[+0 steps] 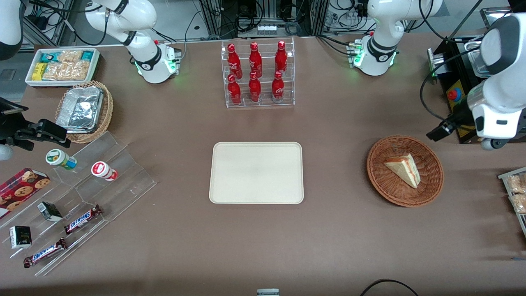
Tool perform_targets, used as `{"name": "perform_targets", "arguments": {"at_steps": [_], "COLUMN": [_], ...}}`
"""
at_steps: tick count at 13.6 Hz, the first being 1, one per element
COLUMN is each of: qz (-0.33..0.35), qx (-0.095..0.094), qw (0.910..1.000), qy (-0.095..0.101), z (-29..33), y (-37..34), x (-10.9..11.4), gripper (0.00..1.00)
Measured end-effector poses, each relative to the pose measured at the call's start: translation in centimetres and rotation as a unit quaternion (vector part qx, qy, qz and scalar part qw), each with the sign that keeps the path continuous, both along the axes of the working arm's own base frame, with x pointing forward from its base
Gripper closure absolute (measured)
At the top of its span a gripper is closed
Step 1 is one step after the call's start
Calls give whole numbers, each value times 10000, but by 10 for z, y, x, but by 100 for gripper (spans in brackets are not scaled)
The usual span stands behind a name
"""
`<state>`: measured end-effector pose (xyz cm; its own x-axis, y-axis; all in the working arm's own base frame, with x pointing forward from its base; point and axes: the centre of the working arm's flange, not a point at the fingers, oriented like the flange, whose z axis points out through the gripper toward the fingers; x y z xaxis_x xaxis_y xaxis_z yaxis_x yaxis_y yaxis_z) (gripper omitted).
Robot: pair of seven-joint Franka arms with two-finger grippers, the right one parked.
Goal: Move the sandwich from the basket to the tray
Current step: 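Move the open left gripper down over the sandwich in the wicker basket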
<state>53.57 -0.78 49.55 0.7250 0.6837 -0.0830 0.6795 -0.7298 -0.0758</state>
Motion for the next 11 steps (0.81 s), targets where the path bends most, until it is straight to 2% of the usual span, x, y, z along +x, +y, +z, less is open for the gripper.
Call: {"name": "perform_targets", "arguments": {"at_steps": [4, 8, 11], "qz": [685, 969, 1103], "qx": [66, 98, 122], "qw": [9976, 9952, 9938], "qy": [-30, -13, 28], "z": [-59, -131, -162], "y": [-1, -1, -1], "x": [1, -5, -7], "gripper": [0, 0, 0]}}
